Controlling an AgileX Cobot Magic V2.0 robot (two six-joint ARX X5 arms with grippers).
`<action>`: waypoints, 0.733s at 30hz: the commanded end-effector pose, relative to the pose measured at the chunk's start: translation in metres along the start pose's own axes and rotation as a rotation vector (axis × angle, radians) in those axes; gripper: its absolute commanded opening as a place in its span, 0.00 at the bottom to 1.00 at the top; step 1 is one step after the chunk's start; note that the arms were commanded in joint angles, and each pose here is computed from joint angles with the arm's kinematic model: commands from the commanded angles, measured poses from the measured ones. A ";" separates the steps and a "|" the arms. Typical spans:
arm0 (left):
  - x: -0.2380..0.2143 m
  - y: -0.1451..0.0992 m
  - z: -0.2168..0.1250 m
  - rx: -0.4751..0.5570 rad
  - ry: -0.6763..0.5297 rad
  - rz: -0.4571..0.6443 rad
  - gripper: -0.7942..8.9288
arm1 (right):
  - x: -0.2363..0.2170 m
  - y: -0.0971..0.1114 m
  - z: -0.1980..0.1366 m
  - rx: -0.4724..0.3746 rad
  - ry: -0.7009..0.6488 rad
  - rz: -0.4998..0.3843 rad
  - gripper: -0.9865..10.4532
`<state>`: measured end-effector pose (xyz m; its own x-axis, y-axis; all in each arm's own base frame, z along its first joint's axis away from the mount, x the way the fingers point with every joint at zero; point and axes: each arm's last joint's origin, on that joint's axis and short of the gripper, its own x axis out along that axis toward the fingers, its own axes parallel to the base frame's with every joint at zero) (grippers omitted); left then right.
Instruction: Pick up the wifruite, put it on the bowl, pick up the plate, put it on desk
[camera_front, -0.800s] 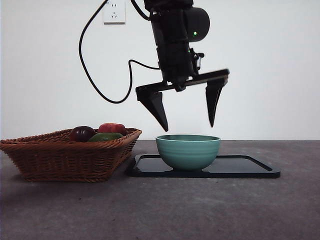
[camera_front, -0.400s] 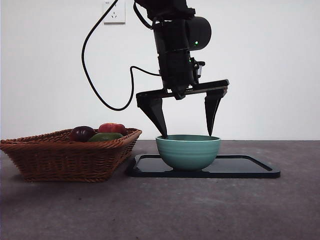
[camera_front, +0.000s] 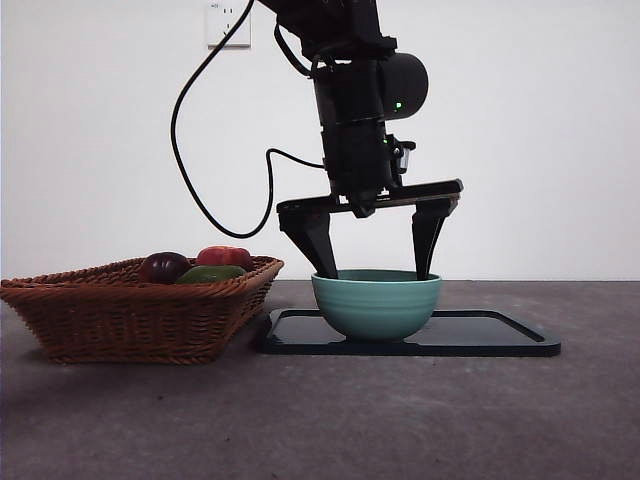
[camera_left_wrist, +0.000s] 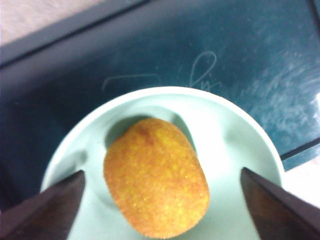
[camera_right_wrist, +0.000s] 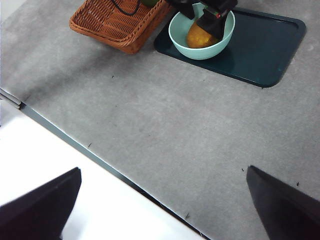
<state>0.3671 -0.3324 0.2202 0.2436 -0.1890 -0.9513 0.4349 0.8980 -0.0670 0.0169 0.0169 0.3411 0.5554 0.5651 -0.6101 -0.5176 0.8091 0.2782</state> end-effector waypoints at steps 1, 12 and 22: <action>0.015 -0.008 0.001 0.030 0.010 0.003 0.53 | -0.003 0.001 0.003 -0.015 -0.018 0.009 0.57; 0.028 -0.011 -0.003 0.043 0.050 0.013 0.41 | -0.003 0.001 0.003 -0.015 -0.018 0.009 0.57; 0.015 -0.011 0.002 0.046 0.023 0.005 0.34 | -0.003 0.001 0.003 -0.015 -0.018 0.009 0.57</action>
<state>0.3660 -0.3396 0.2097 0.2140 -0.1660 -0.9626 0.4575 0.8877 -0.0514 0.0169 0.0169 0.3411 0.5554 0.5651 -0.6101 -0.5176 0.8091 0.2782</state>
